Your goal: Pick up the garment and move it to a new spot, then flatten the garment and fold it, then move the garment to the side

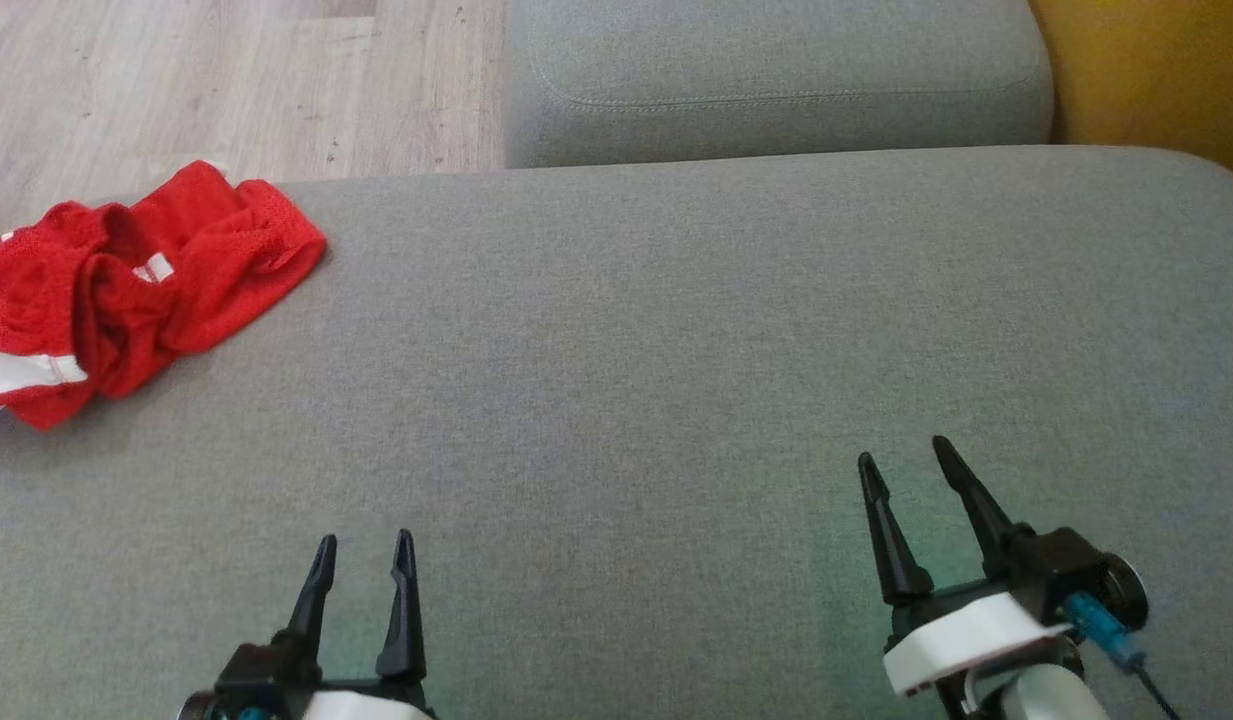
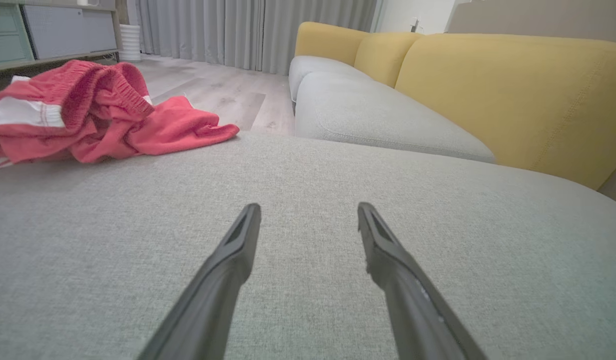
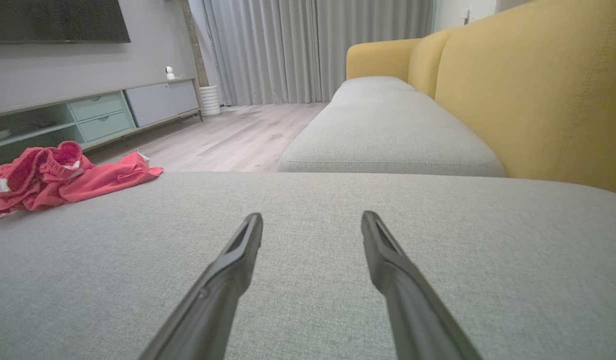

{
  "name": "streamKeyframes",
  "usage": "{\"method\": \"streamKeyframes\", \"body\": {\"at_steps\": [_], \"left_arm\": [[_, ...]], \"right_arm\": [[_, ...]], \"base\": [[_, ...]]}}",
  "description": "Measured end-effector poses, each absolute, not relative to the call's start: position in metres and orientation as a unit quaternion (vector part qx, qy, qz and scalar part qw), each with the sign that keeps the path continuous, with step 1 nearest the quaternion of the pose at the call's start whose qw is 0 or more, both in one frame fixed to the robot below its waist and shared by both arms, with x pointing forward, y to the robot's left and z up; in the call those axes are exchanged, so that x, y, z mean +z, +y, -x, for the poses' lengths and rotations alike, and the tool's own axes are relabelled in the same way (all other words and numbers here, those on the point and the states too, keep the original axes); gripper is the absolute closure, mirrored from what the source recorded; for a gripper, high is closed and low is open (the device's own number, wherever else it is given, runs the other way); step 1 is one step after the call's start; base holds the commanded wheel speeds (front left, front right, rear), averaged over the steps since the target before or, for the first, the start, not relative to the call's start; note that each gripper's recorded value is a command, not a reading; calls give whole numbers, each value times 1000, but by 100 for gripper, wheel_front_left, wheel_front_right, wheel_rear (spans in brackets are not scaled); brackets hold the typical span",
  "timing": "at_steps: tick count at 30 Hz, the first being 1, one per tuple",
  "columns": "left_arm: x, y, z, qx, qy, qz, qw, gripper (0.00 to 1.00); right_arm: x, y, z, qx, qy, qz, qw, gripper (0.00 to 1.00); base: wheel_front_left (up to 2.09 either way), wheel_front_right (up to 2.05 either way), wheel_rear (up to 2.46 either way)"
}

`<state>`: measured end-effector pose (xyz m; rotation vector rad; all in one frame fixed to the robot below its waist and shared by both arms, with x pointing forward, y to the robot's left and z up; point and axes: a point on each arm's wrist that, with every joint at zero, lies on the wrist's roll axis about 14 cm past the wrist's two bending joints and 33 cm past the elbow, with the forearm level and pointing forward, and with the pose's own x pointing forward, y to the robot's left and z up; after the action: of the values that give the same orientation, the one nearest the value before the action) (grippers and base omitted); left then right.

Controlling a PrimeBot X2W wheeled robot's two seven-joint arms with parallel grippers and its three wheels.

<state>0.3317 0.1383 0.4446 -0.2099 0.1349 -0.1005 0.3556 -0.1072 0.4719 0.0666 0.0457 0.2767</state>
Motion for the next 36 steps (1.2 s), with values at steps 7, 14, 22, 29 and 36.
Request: {"method": "streamKeyframes", "body": {"at_steps": [7, 14, 22, 29, 36], "left_arm": [[444, 139, -331, -49, 66, 90, 993, 0], [440, 141, -330, -45, 71, 90, 992, 0], [439, 143, -329, -41, 73, 90, 992, 0], [440, 156, -322, -19, 70, 91, 993, 0], [442, 194, -302, 48, 60, 92, 993, 0]], "right_arm": [[468, -104, -354, 145, 26, -19, 989, 0], [463, -104, -353, 145, 34, -20, 989, 0], [462, -103, -353, 147, 37, -20, 988, 0], [460, -96, -358, 158, 40, -19, 986, 0], [463, -54, -367, 222, 35, -18, 974, 0]], "base": [[0, 0, 0], [0, 0, 0], [0, 0, 0], [0, 0, 0], [0, 0, 0]]}}
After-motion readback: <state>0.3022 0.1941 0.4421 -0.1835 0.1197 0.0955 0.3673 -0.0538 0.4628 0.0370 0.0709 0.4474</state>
